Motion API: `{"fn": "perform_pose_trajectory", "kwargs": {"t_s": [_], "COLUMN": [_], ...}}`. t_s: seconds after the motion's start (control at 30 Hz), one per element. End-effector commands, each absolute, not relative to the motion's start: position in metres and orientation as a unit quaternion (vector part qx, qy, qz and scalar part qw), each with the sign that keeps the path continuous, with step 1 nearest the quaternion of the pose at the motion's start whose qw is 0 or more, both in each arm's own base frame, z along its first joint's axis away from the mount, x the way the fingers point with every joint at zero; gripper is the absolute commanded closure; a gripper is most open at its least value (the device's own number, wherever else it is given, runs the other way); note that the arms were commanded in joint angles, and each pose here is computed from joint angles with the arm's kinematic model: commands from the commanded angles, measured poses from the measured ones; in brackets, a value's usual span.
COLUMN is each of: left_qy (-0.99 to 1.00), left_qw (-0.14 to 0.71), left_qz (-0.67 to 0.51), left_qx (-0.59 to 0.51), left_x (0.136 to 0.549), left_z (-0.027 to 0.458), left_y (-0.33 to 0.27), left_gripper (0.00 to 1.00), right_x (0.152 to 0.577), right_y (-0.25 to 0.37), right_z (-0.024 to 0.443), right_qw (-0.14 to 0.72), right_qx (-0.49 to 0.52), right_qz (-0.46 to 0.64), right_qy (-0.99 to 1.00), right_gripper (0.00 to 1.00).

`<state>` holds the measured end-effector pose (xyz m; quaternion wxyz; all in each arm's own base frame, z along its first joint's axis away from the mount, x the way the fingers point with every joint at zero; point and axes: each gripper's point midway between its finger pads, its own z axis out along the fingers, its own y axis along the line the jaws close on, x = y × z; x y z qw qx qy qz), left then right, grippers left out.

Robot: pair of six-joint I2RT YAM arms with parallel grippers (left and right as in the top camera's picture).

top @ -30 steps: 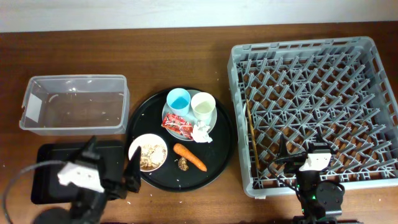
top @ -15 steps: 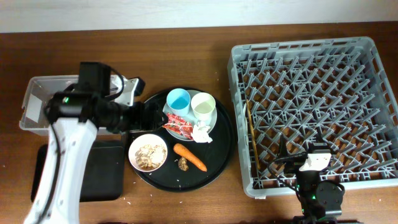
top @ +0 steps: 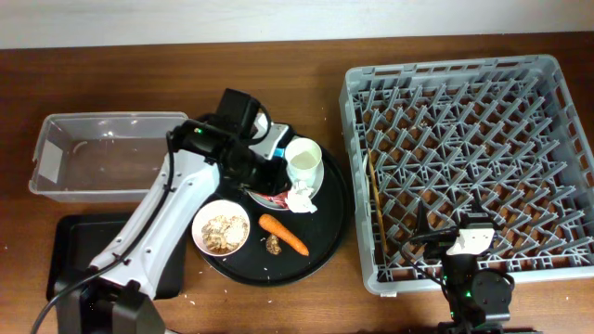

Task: Sort waste into correct bins and load items into the dishwasher rack
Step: 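Reach left gripper to the white tissue on the plate and grasp it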

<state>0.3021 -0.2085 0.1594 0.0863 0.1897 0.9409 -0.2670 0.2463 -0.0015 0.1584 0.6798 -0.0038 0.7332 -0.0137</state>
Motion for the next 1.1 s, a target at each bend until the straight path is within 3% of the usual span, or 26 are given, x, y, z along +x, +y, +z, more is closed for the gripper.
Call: {"fn": "perform_pose_trajectory", "kwargs": {"t_s": [0.0, 0.07, 0.17, 0.2, 0.27, 0.3, 0.63, 0.77, 0.9, 1.07], "left_qy": [0.937, 0.959, 0.980, 0.978, 0.977, 0.977, 0.988, 0.987, 0.983, 0.990], "left_qw": [0.106, 0.107, 0.118, 0.119, 0.119, 0.122, 0.054, 0.054, 0.063, 0.088], "left_qz": [-0.262, -0.193, -0.112, -0.110, -0.108, -0.102, -0.060, -0.061, -0.066, -0.035], "left_qx": [0.208, 0.178, 0.119, 0.127, 0.142, 0.142, 0.129, 0.140, 0.159, 0.104], "left_x": [0.308, 0.311, 0.314, 0.312, 0.310, 0.313, 0.314, 0.313, 0.308, 0.316], "left_z": [0.163, 0.147, 0.133, 0.130, 0.125, 0.122, 0.060, 0.055, 0.056, 0.056], "left_y": [-0.218, -0.207, -0.196, -0.202, -0.212, -0.213, -0.209, -0.218, -0.233, -0.229], "left_gripper": [0.87, 0.97, 0.98, 0.93, 0.71, 0.69, 0.68, 0.49, 0.48, 0.45], "right_x": [0.246, 0.246, 0.246, 0.246, 0.246, 0.246, 0.246, 0.246, 0.246, 0.246], "right_y": [-0.005, -0.005, -0.005, -0.005, -0.005, -0.005, -0.005, -0.005, -0.005, -0.005], "right_z": [0.156, 0.156, 0.156, 0.156, 0.156, 0.156, 0.156, 0.156, 0.156, 0.156], "right_qw": [0.679, 0.679, 0.679, 0.679, 0.679, 0.679, 0.679, 0.679, 0.679, 0.679], "right_qx": [0.004, 0.004, 0.004, 0.004, 0.004, 0.004, 0.004, 0.004, 0.004, 0.004], "right_qz": [-0.018, -0.018, -0.018, -0.018, -0.018, -0.018, -0.018, -0.018, -0.018, -0.018], "right_qy": [0.734, 0.734, 0.734, 0.734, 0.734, 0.734, 0.734, 0.734, 0.734, 0.734], "right_gripper": [0.01, 0.01, 0.01, 0.01, 0.01, 0.01, 0.01, 0.01, 0.01, 0.01]}}
